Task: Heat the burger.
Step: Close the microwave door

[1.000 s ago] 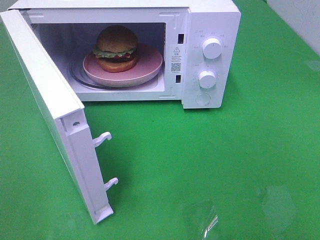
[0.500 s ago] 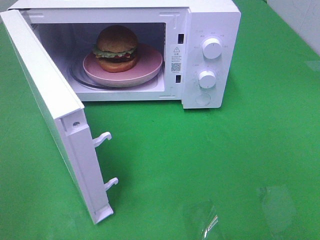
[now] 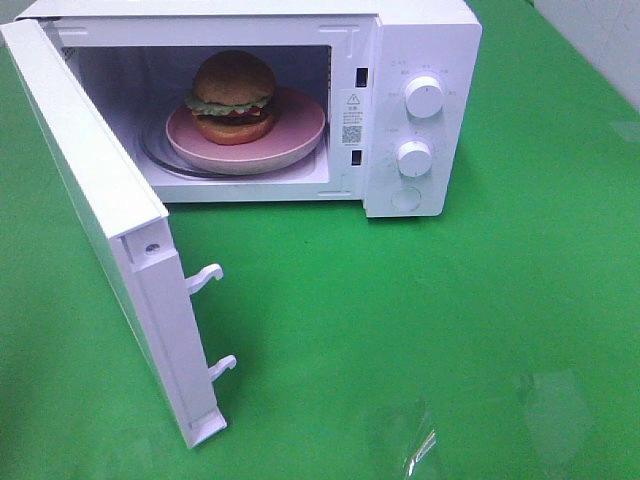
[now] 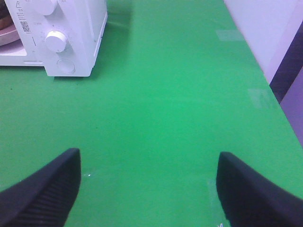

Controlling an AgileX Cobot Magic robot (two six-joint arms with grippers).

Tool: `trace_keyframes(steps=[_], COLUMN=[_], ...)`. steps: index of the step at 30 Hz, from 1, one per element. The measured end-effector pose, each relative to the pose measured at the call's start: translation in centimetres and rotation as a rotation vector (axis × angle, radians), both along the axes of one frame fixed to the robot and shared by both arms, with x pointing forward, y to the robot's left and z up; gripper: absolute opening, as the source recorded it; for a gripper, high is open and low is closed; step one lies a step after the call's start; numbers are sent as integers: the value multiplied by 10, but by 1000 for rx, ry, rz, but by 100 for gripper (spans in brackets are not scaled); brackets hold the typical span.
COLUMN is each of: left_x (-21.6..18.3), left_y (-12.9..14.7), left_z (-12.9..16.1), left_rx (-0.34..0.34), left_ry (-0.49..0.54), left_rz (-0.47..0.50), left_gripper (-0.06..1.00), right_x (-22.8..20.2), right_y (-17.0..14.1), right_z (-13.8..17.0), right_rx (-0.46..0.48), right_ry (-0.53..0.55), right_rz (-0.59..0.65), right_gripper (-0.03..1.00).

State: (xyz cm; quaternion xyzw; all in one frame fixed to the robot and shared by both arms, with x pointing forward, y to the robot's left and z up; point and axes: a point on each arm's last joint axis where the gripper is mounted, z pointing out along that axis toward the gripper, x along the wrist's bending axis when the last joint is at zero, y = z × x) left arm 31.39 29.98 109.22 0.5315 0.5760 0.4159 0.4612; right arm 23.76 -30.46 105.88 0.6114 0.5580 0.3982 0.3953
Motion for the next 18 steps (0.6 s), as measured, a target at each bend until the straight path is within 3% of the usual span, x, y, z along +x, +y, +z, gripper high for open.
trace_keyframes(steps=[4,18], left_x=[21,64], left_y=[4,10], left_z=[-15,-57], left_rx=[-5,2], left_ry=[-101,-146], left_rz=[31,86], left_gripper=[0,0], right_x=[0,0], right_y=[0,0], right_z=[0,0], right_rx=[0,0], right_ry=[0,0], right_rz=[0,0], right_gripper=[76,76])
